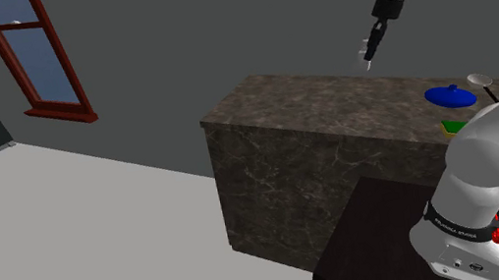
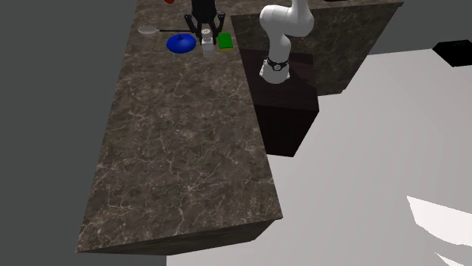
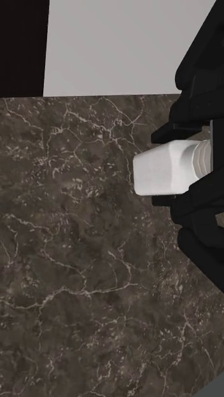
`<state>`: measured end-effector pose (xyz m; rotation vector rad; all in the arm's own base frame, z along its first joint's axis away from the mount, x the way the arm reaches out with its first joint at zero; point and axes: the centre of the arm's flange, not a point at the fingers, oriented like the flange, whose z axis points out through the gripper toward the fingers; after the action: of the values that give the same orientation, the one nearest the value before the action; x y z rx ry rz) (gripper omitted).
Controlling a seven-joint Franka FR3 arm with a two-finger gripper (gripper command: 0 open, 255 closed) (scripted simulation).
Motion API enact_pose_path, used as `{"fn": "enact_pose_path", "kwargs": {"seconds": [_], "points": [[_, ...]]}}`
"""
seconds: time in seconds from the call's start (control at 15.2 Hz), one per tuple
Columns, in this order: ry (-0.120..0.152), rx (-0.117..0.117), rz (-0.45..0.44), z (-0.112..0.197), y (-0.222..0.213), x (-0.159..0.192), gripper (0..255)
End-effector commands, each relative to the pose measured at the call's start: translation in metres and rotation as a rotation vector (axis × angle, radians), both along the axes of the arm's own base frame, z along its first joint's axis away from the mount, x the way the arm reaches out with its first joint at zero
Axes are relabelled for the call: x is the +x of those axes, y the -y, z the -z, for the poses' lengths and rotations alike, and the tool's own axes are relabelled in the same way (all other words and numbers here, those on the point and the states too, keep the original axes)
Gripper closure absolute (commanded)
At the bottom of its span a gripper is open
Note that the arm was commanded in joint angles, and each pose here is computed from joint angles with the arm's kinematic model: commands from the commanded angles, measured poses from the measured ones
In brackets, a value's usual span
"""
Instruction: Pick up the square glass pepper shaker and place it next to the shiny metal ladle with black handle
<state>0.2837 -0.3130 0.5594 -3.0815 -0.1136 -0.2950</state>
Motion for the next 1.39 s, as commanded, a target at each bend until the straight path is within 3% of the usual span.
{"fn": "enact_pose_path", "kwargs": {"seconds": [0.0,1.32], "points": [[0.000,0.000,-0.001,0.002,0.006,-0.025,255],[0.000,0.000,-0.001,0.001,0.092,-0.275,255]]}}
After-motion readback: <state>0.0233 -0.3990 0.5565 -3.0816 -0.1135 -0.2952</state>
